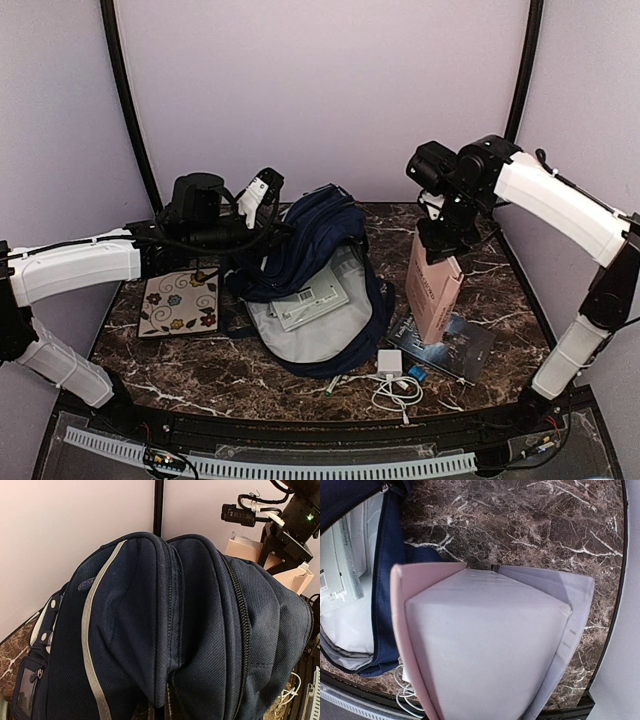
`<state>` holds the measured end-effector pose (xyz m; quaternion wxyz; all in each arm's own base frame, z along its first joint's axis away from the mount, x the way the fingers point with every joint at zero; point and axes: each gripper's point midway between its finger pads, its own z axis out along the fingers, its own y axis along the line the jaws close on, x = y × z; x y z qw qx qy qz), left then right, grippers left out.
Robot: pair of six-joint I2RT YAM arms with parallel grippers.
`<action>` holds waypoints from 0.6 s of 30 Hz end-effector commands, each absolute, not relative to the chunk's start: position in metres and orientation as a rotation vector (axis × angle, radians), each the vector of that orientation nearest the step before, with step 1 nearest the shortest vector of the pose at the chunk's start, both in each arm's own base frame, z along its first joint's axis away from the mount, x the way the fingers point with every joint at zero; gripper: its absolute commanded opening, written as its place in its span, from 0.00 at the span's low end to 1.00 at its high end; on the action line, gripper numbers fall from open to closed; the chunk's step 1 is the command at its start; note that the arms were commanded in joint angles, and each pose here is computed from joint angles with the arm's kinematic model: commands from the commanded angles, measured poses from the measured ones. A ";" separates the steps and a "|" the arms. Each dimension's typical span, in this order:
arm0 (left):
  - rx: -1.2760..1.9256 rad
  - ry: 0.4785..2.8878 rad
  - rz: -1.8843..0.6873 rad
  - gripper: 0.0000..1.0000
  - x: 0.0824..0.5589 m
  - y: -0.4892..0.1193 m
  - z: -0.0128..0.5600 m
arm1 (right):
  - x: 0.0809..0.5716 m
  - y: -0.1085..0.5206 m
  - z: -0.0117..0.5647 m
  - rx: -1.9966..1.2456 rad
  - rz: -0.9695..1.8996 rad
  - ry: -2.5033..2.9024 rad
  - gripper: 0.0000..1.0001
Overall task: Pack the student bag
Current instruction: Pick up the book.
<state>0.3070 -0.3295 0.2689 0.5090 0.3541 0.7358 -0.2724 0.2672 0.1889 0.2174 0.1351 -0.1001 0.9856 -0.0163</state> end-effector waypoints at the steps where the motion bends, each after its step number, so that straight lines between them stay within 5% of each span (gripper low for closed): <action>1: 0.789 1.529 -0.656 0.00 0.310 -0.327 0.350 | 0.263 0.184 0.278 -0.201 0.114 2.682 0.15; 10: 0.786 1.519 -0.636 0.00 0.310 -0.324 0.353 | 0.190 0.206 0.352 -0.226 0.907 2.354 0.14; 14: 0.785 1.519 -0.640 0.00 0.310 -0.324 0.354 | 0.162 0.261 0.329 -0.298 1.468 2.203 0.15; 18: 0.780 1.509 -0.641 0.00 0.308 -0.322 0.359 | 0.177 0.283 0.310 -0.245 1.582 2.039 0.14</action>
